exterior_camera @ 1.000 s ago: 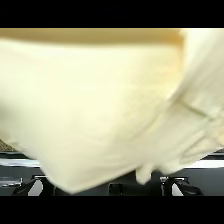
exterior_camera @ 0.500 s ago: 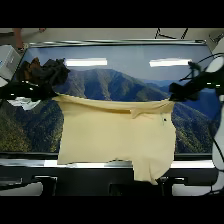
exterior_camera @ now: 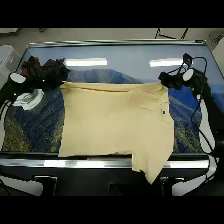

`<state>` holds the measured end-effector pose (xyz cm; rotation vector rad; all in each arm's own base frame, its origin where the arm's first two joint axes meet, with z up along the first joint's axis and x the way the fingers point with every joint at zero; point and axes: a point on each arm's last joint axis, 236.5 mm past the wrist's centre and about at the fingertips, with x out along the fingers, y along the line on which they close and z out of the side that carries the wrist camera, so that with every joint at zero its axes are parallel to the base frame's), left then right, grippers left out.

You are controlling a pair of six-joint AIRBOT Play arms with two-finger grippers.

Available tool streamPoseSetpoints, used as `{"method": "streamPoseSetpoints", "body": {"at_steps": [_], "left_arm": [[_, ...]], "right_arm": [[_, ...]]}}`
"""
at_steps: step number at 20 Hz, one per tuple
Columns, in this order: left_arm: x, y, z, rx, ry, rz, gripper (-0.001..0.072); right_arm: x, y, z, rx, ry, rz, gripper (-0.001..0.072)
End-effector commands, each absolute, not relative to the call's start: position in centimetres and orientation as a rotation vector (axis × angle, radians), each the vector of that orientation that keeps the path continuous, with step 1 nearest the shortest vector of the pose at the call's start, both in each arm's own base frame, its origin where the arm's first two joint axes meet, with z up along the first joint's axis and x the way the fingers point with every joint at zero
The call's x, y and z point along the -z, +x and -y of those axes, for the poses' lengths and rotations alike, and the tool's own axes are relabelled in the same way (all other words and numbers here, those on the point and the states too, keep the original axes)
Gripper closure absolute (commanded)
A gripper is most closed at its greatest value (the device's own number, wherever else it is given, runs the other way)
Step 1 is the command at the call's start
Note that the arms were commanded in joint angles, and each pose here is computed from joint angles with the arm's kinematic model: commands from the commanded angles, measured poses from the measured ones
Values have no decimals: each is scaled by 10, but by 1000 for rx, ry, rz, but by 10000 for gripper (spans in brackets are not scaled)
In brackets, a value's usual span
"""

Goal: Fold the clothes and pants, and hang the long-sleeved shirts on hangers.

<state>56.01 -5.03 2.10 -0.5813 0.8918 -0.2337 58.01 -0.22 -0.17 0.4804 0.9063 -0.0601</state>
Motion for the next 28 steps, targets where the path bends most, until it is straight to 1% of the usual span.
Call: {"method": "streamPoseSetpoints", "body": {"at_steps": [1,3,4,6,7,8,10,12,14,15,17,20,26,27,28], "left_arm": [[-5,585,60,204,-562,-830,687],[23,583,74,214,-563,-883,687],[29,582,77,216,-563,-896,687],[22,583,75,224,-562,-893,687],[14,581,72,241,-562,-904,688],[7,574,68,269,-553,-939,687],[8,545,65,336,-564,-1074,687],[21,498,68,410,-570,-1271,688],[41,450,63,422,-527,-1473,688],[49,435,62,420,-516,-1536,687],[59,420,65,423,-533,-1590,688],[69,417,66,423,-545,-1616,688],[77,413,72,431,-544,-1641,688],[77,414,71,429,-545,-1639,676],[75,413,70,423,-554,-1644,450]], "right_arm": [[25,597,11,118,526,-867,676],[48,585,5,118,542,-955,677],[47,584,8,123,539,-954,677],[26,587,25,147,571,-920,676],[15,583,35,163,596,-928,676],[8,572,42,169,605,-977,676],[12,528,42,135,552,-1164,676],[29,461,31,73,465,-1458,676],[42,412,21,54,464,-1667,676],[50,396,18,53,473,-1729,676],[66,377,12,61,503,-1796,676],[75,365,5,51,531,-1840,676],[79,368,8,73,529,-1822,674],[80,373,8,66,527,-1800,622],[76,377,5,26,518,-1786,352]]}}
